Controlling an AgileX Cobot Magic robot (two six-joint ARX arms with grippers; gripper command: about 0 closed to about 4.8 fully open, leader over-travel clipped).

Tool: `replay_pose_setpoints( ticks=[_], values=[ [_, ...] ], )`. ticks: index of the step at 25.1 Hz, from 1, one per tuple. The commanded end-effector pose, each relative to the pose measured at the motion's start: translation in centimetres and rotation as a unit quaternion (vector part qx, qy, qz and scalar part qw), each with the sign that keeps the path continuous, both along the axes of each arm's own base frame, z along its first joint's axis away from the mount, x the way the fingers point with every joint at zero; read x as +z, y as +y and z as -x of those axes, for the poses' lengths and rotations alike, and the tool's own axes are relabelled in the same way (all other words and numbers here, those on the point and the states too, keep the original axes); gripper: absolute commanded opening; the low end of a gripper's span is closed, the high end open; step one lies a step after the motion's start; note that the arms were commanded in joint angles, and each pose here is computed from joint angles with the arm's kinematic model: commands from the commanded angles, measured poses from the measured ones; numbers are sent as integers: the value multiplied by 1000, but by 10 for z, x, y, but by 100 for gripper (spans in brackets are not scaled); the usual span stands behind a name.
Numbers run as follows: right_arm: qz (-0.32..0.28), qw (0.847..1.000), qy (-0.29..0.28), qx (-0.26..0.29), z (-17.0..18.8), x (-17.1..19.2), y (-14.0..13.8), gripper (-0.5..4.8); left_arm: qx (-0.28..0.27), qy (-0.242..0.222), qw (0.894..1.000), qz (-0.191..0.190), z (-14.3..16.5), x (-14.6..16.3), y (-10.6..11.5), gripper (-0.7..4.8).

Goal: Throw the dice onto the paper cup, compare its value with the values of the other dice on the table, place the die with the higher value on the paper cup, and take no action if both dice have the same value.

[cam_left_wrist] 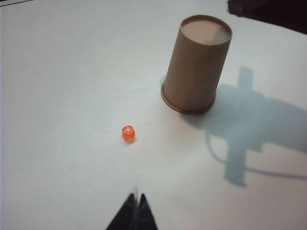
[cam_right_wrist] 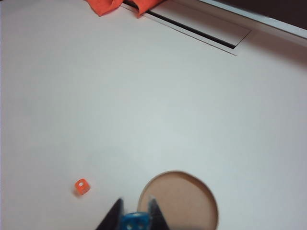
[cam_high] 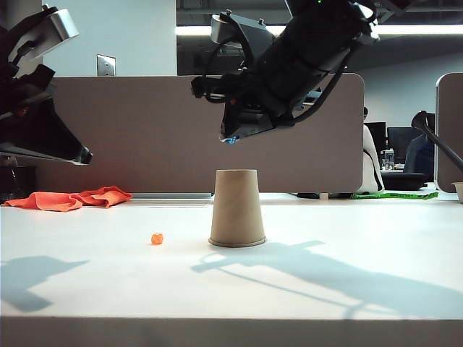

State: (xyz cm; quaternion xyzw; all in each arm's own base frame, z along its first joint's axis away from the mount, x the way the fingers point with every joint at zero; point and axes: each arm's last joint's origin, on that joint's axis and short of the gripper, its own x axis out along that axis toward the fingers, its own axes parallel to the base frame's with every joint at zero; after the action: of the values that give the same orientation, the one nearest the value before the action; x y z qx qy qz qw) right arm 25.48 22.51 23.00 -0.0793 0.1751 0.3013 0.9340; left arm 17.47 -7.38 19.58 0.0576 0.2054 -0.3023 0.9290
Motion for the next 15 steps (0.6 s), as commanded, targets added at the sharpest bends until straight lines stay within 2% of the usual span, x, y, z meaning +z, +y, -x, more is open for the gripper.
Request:
replay_pose_setpoints(
  ticks=[1, 15],
  values=[
    [-11, 1000, -15, -5, -3, 3, -1, 53, -2, -8, 1000, 4, -1, 3, -1, -5],
    [-11, 1000, -14, -6, -5, 1, -1, 53, -3, -8, 1000, 4, -1, 3, -1, -5]
  ],
)
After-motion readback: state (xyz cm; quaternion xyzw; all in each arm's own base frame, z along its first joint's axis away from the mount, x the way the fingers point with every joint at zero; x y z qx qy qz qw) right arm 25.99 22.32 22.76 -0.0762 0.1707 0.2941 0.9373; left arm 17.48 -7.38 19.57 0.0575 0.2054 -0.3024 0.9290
